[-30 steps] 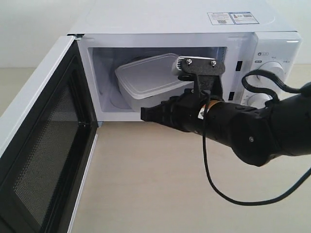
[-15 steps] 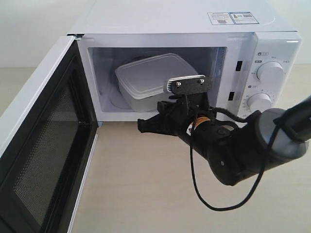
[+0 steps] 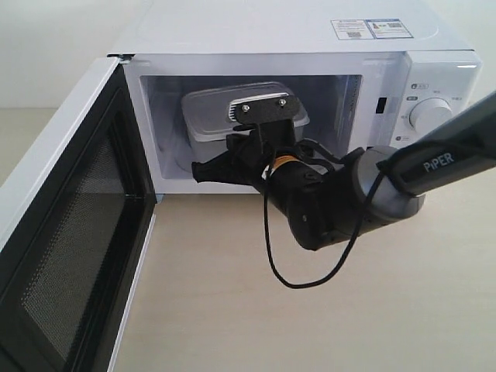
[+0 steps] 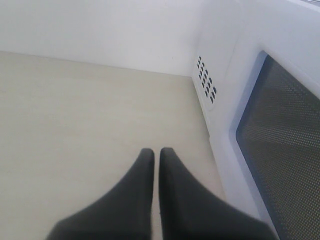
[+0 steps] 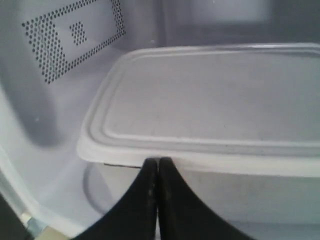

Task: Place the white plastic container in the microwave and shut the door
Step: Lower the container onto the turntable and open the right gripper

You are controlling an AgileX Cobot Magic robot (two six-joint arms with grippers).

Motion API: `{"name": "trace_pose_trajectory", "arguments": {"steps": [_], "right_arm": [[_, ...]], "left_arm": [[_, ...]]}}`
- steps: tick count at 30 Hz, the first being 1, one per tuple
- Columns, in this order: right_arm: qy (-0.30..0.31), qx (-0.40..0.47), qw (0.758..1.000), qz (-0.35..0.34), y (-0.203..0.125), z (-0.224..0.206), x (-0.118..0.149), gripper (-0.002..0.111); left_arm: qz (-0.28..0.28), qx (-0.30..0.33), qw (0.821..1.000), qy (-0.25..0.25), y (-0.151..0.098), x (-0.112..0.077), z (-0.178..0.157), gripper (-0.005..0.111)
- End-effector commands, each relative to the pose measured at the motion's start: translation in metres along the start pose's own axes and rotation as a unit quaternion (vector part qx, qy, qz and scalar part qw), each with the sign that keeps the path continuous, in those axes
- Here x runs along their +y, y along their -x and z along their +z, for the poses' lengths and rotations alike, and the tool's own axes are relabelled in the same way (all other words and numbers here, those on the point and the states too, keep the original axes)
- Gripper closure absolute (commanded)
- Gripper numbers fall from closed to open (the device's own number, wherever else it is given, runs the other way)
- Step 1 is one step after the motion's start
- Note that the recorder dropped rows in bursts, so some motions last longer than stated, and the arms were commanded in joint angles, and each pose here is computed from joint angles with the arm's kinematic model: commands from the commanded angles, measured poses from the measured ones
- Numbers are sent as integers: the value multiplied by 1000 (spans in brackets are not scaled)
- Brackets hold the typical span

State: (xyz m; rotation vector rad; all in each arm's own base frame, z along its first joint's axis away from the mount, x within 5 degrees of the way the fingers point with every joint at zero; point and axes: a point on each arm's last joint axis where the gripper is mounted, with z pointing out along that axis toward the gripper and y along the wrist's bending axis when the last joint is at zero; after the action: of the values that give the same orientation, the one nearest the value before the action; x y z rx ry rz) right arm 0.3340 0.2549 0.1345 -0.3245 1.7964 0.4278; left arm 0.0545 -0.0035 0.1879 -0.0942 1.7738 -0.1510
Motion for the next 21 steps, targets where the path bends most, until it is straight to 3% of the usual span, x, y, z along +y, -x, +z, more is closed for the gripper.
{"name": "trace_pose_trajectory", "arguments": {"steps": [1, 12, 21], "right_arm": [[-22, -12, 1000, 6, 9, 5, -2, 108], [-27, 25, 999, 23, 10, 1, -2, 108], [-14, 93, 995, 36, 22, -40, -3, 108]], "left_arm": [[-3, 0, 1000, -1, -1, 0, 0, 102], [-3, 0, 1000, -1, -1, 0, 0, 102], [-3, 0, 1000, -1, -1, 0, 0, 102]]}}
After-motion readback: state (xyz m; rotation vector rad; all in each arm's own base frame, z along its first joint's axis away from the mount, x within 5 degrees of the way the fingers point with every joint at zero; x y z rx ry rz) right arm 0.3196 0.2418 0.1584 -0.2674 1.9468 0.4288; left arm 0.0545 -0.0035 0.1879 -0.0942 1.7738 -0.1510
